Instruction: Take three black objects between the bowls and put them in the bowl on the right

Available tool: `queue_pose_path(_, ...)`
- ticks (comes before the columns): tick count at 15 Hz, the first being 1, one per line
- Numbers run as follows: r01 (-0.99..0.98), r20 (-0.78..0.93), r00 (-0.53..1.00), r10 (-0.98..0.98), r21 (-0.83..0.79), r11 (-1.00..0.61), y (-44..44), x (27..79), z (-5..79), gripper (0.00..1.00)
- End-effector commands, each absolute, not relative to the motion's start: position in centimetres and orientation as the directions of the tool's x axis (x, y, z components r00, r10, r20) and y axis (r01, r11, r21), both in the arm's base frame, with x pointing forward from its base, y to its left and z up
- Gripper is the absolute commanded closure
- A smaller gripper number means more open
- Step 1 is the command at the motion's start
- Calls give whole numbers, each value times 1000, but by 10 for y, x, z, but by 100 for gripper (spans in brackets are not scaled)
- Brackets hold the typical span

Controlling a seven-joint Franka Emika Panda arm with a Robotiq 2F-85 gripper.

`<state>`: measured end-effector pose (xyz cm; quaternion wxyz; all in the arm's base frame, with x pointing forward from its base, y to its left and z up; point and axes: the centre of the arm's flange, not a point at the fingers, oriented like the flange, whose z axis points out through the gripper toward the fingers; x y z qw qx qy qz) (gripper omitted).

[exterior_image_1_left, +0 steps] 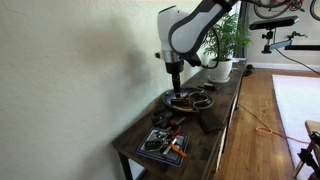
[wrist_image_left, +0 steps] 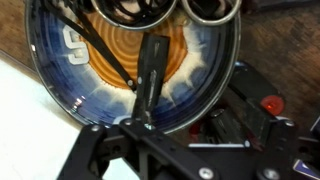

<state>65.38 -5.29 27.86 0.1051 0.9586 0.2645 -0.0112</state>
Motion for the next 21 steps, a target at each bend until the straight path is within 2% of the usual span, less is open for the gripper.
queue_pose_path(1, 600, -100, 800, 592, 163, -783, -28, 622, 292, 0)
queue_pose_path(11, 803, -129, 595, 793, 56, -593, 26, 602, 260, 0)
queue_pose_path(21, 805, -148, 592, 793, 44, -592, 34, 610, 242, 0)
